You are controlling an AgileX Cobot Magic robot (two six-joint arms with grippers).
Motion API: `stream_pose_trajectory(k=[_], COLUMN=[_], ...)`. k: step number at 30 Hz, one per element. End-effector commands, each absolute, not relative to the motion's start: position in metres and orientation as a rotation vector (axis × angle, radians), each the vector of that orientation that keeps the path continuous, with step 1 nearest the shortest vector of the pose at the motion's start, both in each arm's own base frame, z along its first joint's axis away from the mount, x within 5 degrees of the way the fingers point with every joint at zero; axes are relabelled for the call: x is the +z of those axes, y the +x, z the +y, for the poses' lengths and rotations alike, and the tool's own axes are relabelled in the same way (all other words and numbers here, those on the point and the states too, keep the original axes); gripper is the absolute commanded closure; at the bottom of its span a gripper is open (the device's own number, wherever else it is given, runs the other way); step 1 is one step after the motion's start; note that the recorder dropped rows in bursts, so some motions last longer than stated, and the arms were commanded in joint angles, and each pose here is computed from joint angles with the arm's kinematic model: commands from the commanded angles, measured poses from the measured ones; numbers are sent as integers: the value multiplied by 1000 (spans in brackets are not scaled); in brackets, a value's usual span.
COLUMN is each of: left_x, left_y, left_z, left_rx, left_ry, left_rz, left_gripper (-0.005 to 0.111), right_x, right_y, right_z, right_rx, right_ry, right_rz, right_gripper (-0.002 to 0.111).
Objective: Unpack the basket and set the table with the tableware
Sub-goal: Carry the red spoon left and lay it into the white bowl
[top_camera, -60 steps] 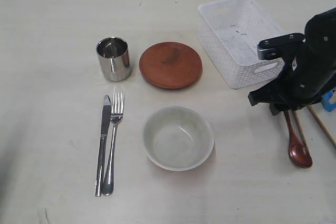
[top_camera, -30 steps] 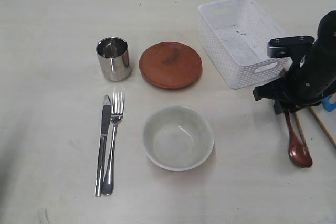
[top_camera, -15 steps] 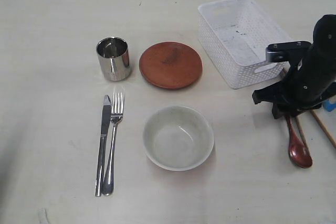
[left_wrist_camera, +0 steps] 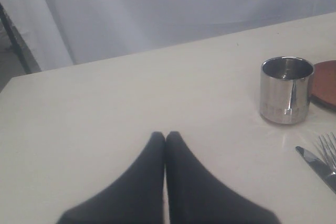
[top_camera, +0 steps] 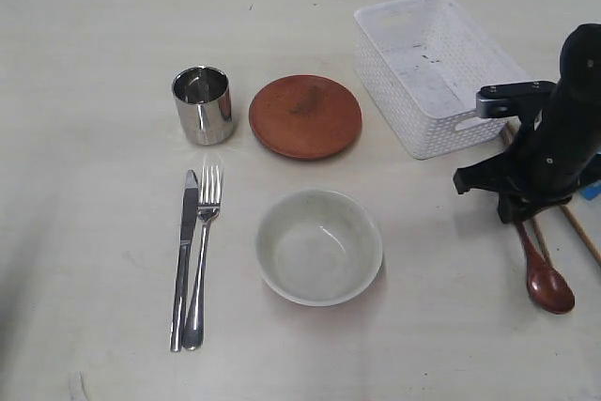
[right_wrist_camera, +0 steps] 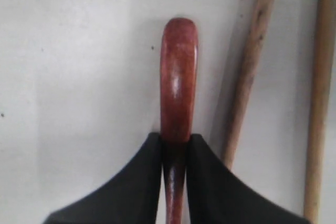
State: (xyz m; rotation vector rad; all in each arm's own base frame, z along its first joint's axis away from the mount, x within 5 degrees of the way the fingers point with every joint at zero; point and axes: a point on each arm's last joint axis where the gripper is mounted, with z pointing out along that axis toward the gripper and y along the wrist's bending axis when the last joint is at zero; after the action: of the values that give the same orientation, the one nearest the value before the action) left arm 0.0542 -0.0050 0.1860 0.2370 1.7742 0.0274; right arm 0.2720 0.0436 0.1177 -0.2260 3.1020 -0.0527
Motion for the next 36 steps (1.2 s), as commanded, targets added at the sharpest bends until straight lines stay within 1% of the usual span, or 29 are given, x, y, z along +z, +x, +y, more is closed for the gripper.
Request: stream_pose_trajectory(k=[1,6,11,17,21,29,33,36], left_x=[186,186,186,186,186,186,186,186], left_y=[54,54,54,54,54,54,54,54], left_z=[-5,-5,-5,-5,-5,-5,-5,-5], left_rx=[16,16,16,16,16,16,16,16], left_ry=[221,221,221,221,221,221,221,221], left_rz=[1768,1768,1768,1768,1768,1768,1768,1768], left_gripper=[107,107,107,107,107,107,107,107], right_x=[135,164,197,230,242,248,251,247], right_y=[266,260,250,233,222,205,201,201], right_z=[41,48,61,95,125,183,202,212], right_rx=[-48,87,328,620,718,683,653,623], right_ry=[-222,-217,-274,-454,-610,-771,-774,-793], right_rz=[3092,3006,2888,2705,2572,2329,2208,2163], right_gripper=[109,109,109,109,109,109,109,109])
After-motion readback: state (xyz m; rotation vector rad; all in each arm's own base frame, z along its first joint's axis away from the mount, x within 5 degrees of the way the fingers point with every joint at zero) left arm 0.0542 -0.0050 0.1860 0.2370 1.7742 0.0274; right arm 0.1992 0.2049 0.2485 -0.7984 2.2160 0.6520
